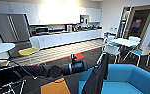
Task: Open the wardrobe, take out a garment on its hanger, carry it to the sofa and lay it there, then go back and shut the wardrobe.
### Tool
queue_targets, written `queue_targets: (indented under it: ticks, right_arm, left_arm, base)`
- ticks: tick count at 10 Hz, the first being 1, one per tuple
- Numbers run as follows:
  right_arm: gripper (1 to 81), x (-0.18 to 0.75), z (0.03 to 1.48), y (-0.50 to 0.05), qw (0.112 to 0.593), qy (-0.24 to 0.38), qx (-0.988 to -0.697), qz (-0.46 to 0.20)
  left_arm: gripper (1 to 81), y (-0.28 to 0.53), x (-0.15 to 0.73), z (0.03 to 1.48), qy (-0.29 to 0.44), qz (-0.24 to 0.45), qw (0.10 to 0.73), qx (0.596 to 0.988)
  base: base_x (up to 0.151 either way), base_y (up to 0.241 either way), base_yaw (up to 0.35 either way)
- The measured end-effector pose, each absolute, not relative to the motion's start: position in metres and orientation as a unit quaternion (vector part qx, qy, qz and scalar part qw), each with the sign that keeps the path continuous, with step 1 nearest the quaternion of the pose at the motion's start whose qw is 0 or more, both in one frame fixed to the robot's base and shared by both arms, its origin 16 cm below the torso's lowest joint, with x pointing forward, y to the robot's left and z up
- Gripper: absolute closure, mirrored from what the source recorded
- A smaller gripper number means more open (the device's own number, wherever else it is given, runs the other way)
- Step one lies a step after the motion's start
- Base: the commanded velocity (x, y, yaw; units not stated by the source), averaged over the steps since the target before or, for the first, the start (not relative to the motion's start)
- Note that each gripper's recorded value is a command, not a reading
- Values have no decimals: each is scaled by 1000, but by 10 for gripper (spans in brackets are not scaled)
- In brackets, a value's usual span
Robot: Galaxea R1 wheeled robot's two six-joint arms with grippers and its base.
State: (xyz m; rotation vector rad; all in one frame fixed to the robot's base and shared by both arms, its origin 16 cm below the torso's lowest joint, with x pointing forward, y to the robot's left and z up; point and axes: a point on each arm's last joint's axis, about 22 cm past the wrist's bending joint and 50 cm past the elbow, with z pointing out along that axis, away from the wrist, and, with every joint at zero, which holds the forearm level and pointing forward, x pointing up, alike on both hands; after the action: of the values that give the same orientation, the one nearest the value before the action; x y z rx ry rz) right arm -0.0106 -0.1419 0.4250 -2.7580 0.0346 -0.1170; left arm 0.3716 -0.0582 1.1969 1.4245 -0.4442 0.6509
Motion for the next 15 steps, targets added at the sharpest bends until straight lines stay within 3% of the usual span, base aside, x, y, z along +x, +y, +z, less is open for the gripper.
queue_targets:
  ticks: [15]
  right_arm:
    - [10,-7,425,-141,190,12,-981,-44]
  left_arm:
    - [811,-56,372,1195,-198,291,685,638]
  base:
    - [0,0,-164]
